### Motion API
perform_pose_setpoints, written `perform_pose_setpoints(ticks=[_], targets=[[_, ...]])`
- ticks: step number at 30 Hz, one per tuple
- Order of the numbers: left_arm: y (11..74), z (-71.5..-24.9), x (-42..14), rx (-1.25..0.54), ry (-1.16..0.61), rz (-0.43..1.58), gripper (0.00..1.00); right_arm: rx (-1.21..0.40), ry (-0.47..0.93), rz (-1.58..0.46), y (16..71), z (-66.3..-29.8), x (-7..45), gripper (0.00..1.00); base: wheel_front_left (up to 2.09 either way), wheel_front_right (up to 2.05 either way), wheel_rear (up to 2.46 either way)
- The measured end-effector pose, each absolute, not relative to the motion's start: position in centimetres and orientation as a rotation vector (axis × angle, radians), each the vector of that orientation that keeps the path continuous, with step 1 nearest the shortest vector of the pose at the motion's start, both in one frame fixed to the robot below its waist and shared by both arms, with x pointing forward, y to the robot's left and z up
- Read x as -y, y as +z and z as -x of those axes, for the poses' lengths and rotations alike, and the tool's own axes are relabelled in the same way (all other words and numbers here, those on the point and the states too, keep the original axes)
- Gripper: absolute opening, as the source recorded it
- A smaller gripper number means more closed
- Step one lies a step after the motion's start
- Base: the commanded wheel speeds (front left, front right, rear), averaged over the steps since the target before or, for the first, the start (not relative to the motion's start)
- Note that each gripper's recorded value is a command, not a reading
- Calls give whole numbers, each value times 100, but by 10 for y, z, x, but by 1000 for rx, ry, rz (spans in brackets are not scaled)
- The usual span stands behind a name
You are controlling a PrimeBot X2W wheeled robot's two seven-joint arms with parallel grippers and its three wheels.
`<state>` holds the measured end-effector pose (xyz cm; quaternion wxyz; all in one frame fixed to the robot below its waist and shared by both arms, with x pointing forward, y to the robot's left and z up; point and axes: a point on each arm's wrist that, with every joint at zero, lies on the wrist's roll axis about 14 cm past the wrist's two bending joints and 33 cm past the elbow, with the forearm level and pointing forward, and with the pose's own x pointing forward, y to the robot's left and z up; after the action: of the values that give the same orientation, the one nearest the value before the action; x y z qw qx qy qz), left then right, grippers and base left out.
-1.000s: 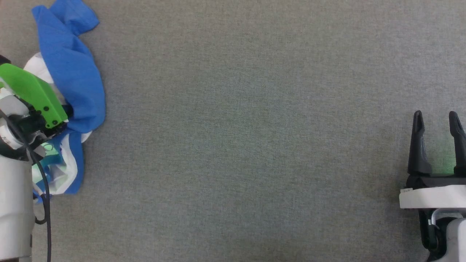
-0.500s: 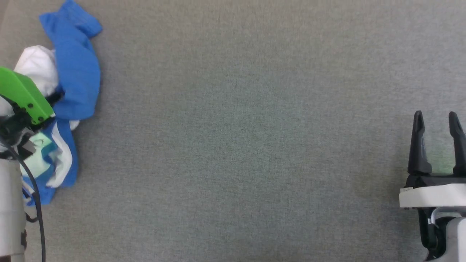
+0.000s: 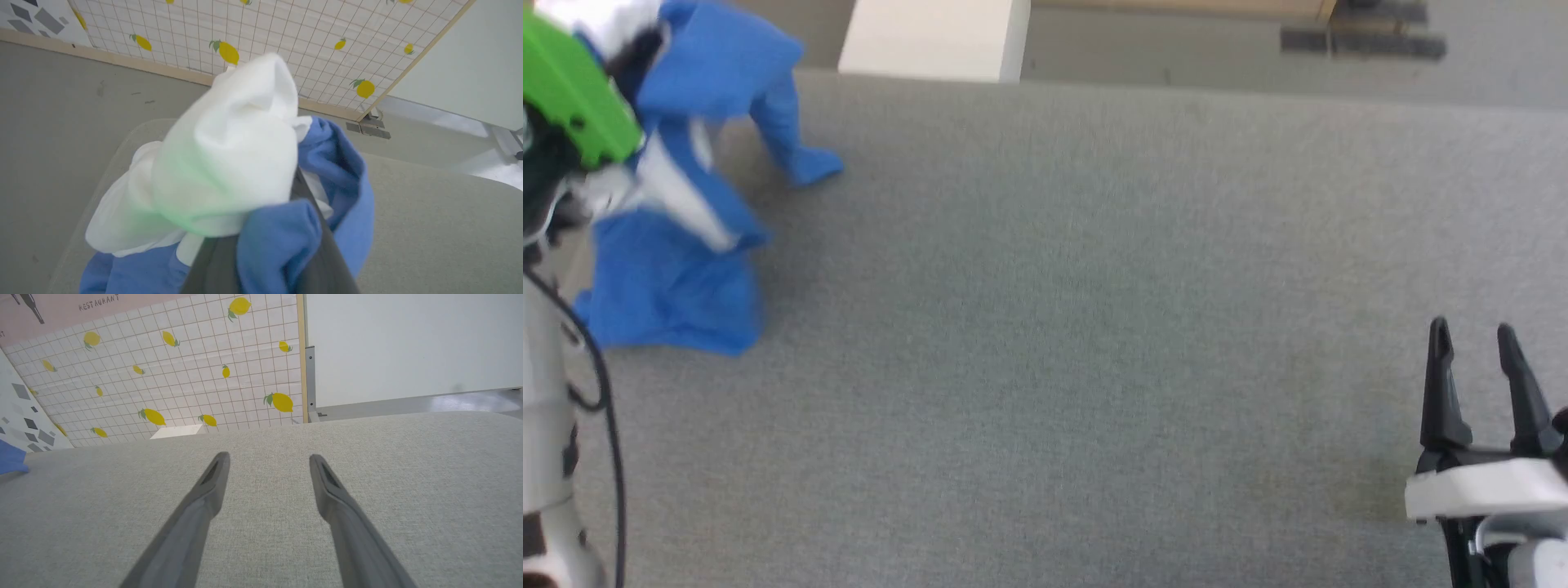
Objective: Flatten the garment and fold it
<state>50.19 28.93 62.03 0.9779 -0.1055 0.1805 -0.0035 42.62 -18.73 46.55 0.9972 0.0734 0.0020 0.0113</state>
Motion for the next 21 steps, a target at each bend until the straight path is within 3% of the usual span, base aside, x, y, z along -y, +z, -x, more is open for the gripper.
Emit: perform_pose_setpoints(ticks=[12,21], targets=[[787,-463,-151,79,-455,263,0,92,-15,-172,505,-387,203,100,0,0,0],[844,-424,-37,227,-806,330,0,109,-88,-167,510,-360,228,100,0,0,0]])
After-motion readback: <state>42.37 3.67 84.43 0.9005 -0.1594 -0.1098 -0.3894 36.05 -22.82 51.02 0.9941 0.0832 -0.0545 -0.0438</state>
